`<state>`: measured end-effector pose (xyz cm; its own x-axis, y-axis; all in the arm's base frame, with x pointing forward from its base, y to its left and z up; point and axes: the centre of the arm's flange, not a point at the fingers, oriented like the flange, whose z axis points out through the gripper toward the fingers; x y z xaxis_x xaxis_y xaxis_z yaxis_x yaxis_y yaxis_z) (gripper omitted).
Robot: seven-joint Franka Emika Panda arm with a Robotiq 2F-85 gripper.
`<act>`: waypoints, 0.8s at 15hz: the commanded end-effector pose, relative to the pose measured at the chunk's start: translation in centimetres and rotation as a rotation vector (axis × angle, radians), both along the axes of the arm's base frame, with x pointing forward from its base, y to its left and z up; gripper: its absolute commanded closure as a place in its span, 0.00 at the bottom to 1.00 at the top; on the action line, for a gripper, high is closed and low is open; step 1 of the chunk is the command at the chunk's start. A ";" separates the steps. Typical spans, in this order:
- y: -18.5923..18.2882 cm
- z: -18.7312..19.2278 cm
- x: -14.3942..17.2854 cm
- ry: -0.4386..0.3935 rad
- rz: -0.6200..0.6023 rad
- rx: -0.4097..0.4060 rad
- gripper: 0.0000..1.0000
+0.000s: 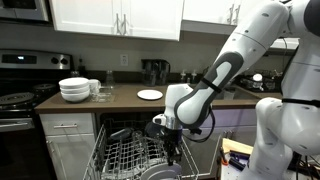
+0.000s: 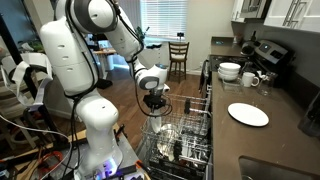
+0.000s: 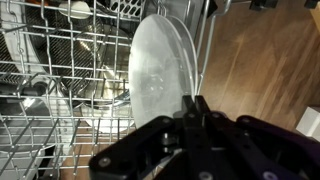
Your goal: Take the top white plate and put it in the dishwasher
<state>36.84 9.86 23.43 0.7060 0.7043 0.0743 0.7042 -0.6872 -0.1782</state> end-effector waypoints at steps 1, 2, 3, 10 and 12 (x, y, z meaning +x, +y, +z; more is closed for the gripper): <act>-0.7 -0.9 1.4 -0.020 0.011 0.048 0.99; -0.9 -1.0 1.6 -0.018 0.009 0.058 0.99; -1.1 -1.2 1.7 -0.017 0.007 0.064 0.99; -1.7 -2.6 1.6 0.025 -0.023 0.063 0.99; -1.8 -2.9 1.4 0.031 -0.025 0.062 0.99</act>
<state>37.75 8.17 20.90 0.7259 0.6834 0.0776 0.6790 -0.6940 -0.2394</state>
